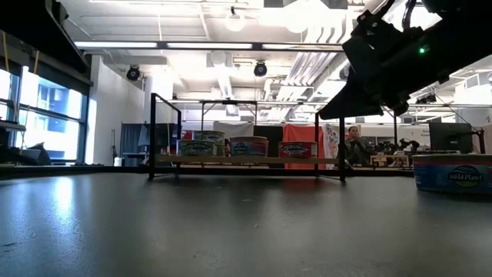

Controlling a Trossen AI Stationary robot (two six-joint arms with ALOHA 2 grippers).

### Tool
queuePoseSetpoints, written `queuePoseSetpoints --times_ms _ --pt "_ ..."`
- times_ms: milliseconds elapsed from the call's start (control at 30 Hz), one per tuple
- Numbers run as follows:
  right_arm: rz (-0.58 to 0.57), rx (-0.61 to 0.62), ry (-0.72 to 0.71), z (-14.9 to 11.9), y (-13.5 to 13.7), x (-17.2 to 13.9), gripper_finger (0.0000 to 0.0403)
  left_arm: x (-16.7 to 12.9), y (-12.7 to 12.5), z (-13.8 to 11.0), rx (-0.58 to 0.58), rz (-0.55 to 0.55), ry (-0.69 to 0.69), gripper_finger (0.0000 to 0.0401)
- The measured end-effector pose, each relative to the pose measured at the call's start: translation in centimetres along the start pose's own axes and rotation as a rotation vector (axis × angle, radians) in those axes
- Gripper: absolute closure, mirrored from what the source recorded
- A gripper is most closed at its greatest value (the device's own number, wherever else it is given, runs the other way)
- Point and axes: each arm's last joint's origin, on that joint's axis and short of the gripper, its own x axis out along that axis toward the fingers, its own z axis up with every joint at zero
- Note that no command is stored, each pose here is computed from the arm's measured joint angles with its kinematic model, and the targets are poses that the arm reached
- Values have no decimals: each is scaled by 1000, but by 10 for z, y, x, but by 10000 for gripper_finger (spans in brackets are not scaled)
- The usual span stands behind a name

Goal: Stack canned seafood by type on shelf
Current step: Stack the blue-pink tuna can on top of other blue-pink tuna can on the shelf

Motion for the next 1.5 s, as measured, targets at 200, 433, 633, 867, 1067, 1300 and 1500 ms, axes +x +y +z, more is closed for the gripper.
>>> queuePoseSetpoints --times_ms 200,433,633,867,1067,1300,1500 --pt "6 -17 -25 5 1 4 402 7 -17 -3 52 -38 -17 306" --pt "77 -70 -20 10 4 6 402 12 -20 -10 41 -99 -66 307" --pt "146 -192 -19 17 5 1 390 39 -15 -32 -55 -159 -102 307" --pt "258 -193 93 40 -18 -32 314 68 -11 -35 -108 -229 -244 307" --pt "354 -132 349 40 -45 -66 261 77 -6 -23 -65 -224 -342 307" --pt "60 -80 517 14 -68 -73 271 84 0 -15 -55 -187 -357 307" --pt "-74 -86 687 -5 -71 -64 305 85 1 -14 -63 -186 -359 307"
